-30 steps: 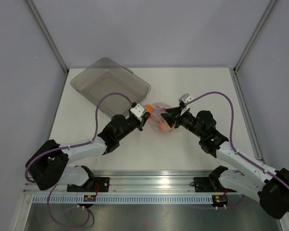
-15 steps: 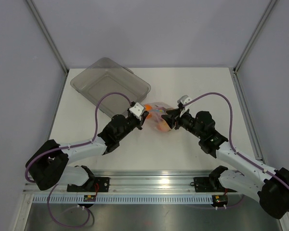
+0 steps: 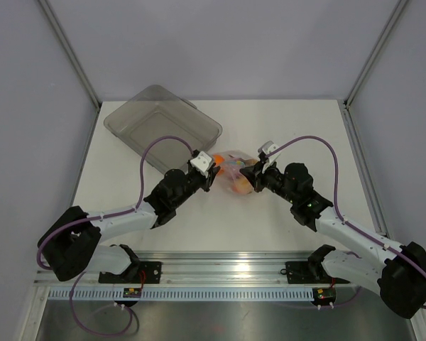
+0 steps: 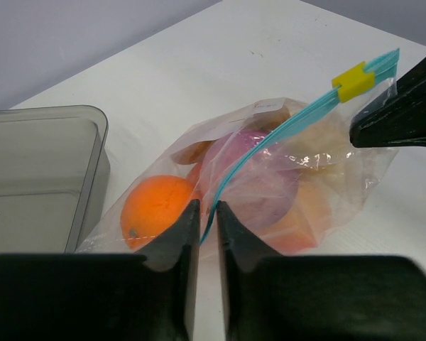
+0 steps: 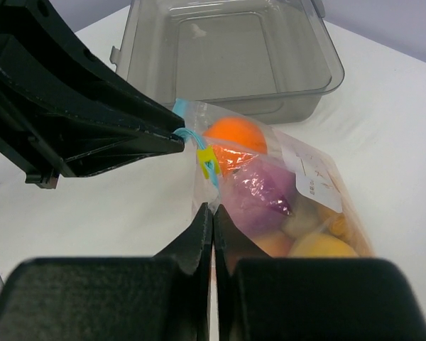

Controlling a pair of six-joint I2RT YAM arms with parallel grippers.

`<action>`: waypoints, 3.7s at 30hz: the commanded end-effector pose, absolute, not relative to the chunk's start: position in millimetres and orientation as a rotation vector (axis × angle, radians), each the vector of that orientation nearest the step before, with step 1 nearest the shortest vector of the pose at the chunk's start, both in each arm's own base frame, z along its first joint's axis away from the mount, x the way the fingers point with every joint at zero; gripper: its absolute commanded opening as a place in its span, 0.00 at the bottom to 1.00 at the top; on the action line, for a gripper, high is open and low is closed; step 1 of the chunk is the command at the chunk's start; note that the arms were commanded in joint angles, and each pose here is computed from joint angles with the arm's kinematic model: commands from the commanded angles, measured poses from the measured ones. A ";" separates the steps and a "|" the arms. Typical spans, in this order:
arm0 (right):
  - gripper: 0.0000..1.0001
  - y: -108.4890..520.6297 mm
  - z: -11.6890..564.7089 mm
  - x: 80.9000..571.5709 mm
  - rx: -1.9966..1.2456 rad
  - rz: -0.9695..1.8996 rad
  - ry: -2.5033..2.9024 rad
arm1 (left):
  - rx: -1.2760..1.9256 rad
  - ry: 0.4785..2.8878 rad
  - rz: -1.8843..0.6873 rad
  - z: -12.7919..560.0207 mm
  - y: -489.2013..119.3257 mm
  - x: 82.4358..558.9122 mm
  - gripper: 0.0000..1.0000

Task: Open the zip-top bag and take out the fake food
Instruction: Unzip the zipper food storage bag at the center of the board.

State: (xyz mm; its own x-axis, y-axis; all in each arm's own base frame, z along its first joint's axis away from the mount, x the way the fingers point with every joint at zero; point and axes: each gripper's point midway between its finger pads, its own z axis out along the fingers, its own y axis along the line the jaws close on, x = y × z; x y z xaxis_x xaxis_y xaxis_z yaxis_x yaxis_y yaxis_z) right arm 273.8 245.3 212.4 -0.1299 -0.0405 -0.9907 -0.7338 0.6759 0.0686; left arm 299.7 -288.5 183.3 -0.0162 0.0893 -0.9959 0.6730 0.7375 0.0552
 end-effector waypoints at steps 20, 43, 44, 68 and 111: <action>0.00 251.6 234.0 272.1 -0.676 0.693 1.556 | 0.739 1.193 -0.672 247.1 -290.7 253.7 0.74; 0.00 276.2 225.6 246.7 -0.893 0.665 1.542 | 0.863 1.107 -0.652 245.8 -298.5 243.0 0.96; 0.00 277.8 224.7 245.0 -0.904 0.662 1.541 | 0.867 1.104 -0.651 245.8 -298.8 242.6 0.96; 0.00 276.4 220.9 233.8 -1.028 0.571 1.439 | 1.074 1.120 -0.631 233.1 -314.6 240.2 0.99; 0.00 290.1 216.0 213.3 -1.167 0.656 1.431 | 1.325 0.927 -0.799 241.3 -327.4 201.5 0.83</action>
